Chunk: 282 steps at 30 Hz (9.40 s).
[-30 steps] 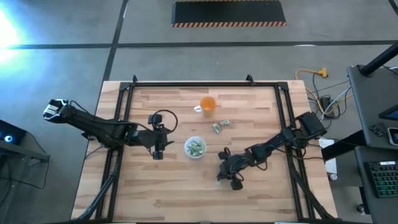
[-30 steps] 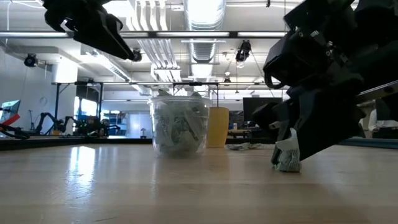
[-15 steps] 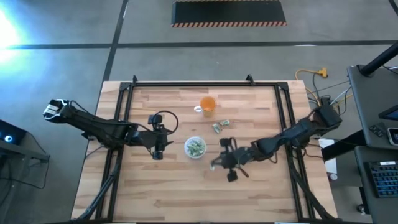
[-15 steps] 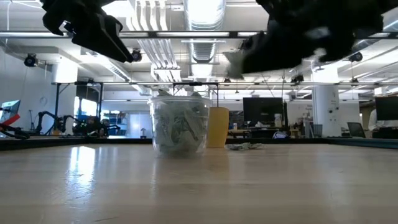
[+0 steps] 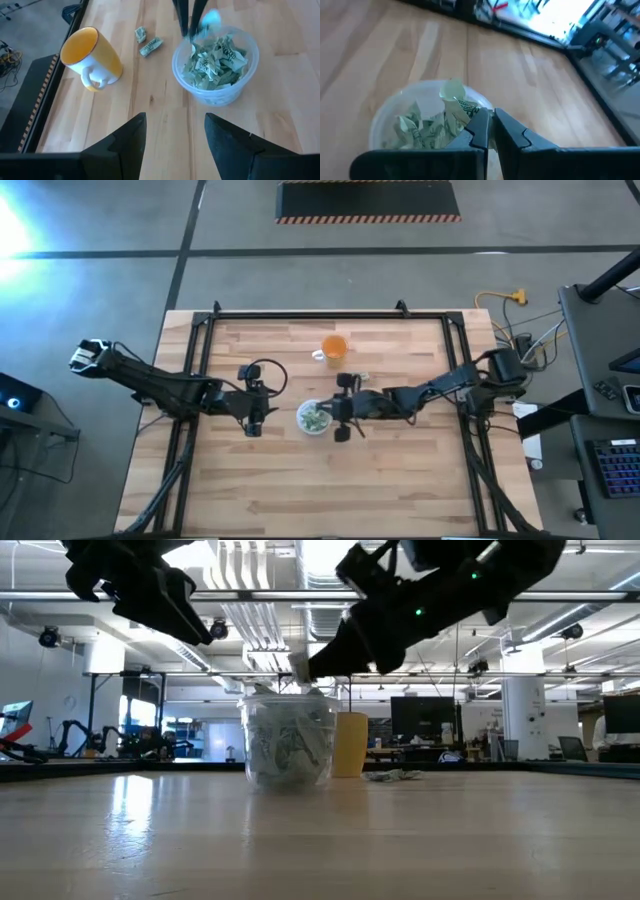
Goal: Pick and place Stevia / Truvia into bins
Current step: Put the green stevia packet into the transparent container
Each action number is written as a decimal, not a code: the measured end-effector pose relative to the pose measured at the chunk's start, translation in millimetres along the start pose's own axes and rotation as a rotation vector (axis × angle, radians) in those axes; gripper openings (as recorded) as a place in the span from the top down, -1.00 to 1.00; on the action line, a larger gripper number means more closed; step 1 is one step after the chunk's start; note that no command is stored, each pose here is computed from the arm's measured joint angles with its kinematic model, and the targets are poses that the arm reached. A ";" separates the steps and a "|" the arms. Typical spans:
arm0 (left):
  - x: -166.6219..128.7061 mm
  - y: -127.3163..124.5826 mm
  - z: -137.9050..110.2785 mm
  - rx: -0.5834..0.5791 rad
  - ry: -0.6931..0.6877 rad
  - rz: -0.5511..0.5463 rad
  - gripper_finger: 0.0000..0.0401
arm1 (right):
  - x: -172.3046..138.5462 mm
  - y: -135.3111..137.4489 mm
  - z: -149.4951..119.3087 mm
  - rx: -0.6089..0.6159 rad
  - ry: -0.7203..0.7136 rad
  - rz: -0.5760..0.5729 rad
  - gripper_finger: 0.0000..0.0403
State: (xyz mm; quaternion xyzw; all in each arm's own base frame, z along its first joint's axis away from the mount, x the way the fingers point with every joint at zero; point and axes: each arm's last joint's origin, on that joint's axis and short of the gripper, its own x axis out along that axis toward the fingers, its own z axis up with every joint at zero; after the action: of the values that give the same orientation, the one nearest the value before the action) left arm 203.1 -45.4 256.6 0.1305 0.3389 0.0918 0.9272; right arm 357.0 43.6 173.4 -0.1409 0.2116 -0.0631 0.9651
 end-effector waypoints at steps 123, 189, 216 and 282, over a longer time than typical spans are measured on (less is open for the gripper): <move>4.7 -1.1 -6.2 0.021 0.000 0.036 0.08 | 41.6 5.3 16.0 0.053 0.345 0.337 0.96; 4.8 -1.2 -6.9 0.021 0.006 0.036 0.08 | -10.4 -68.5 -77.3 0.506 0.610 -0.205 0.06; 4.8 -1.2 -6.8 0.020 0.005 0.036 0.08 | -7.7 -63.3 -90.5 0.478 0.615 -0.162 0.75; 5.1 -1.4 -7.1 0.020 0.004 0.036 0.08 | 25.7 11.2 40.7 0.029 0.477 0.129 0.89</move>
State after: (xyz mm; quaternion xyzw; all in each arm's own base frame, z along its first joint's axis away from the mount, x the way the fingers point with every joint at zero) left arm 202.4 -44.1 247.9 0.1455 0.3395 0.1052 0.9233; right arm 398.2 59.6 195.4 -0.0943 0.4412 -0.0358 0.8917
